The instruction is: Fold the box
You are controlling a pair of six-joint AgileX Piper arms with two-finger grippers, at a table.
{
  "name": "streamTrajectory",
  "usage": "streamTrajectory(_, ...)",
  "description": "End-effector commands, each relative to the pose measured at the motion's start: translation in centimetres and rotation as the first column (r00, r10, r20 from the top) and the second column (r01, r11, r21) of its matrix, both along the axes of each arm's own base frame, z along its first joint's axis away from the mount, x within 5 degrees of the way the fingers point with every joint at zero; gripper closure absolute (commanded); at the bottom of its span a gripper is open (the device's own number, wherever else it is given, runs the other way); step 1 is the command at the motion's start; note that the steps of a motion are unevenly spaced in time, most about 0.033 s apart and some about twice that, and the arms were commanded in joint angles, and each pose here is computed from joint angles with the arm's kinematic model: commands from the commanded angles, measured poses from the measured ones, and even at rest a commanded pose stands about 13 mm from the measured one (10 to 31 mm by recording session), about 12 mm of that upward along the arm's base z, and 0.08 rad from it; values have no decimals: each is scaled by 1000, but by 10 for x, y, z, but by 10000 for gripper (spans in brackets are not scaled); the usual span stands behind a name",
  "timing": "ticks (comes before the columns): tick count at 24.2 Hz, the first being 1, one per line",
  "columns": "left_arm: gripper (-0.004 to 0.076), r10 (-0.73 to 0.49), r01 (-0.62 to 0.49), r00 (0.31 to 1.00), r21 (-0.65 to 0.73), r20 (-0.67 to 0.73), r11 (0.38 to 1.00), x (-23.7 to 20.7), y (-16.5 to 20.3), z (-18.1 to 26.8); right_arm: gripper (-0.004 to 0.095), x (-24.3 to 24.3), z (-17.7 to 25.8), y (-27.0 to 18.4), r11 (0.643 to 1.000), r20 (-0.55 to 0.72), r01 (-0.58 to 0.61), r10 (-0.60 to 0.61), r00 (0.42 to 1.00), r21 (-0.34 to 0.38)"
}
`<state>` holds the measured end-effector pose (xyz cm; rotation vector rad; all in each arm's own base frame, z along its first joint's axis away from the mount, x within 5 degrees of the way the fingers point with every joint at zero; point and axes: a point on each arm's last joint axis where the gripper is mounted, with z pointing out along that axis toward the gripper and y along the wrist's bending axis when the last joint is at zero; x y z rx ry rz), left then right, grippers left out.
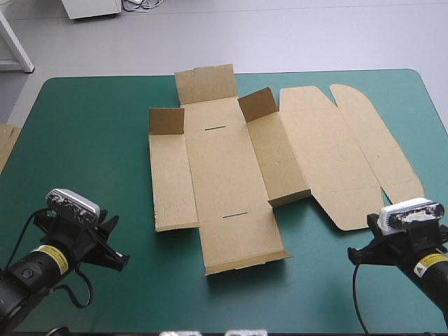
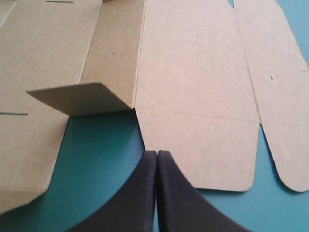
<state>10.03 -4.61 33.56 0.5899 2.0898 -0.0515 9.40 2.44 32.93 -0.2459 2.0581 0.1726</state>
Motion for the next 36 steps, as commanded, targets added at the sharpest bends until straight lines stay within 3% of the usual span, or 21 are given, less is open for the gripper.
streamTrajectory(1,398,119,-115,988,-42,102,992,12,3,29,921,16,32,1,999,113,31,-34,993,23)
streamTrajectory(2,385,214,-211,970,-35,116,977,18,8,36,916,23,43,0,999,131,39,-38,991,-6)
streamTrajectory(4,385,269,-264,954,-53,130,963,22,9,46,884,30,53,0,999,137,51,-48,989,-20)
streamTrajectory(8,386,275,-265,952,-83,138,961,34,0,58,765,41,68,0,996,141,72,-65,988,-44)
streamTrajectory(9,386,256,-247,956,-77,145,966,44,-9,63,690,45,73,1,996,145,72,-65,987,-43)
streamTrajectory(12,388,233,-226,961,-61,147,972,68,-27,67,628,51,78,3,997,148,70,-64,987,-34)
streamTrajectory(16,388,281,-281,960,-23,11,959,134,-36,45,625,54,77,4,997,134,67,-62,989,-26)
streamTrajectory(20,388,300,-333,932,-155,-203,930,181,4,25,625,54,77,5,998,127,64,-61,990,-20)
streamTrajectory(23,388,215,-325,915,-309,-341,894,190,38,14,625,54,77,5,998,126,64,-61,990,-18)
streamTrajectory(26,388,121,-311,876,-355,-466,882,187,57,2,625,54,76,5,998,122,62,-59,991,-23)
streamTrajectory(31,356,-49,-263,836,-478,-546,838,180,70,-8,623,53,75,6,998,103,57,-55,993,-14)
streamTrajectory(36,348,-181,-271,794,-604,-580,750,185,73,-41,525,53,73,7,999,83,39,-38,996,-11)
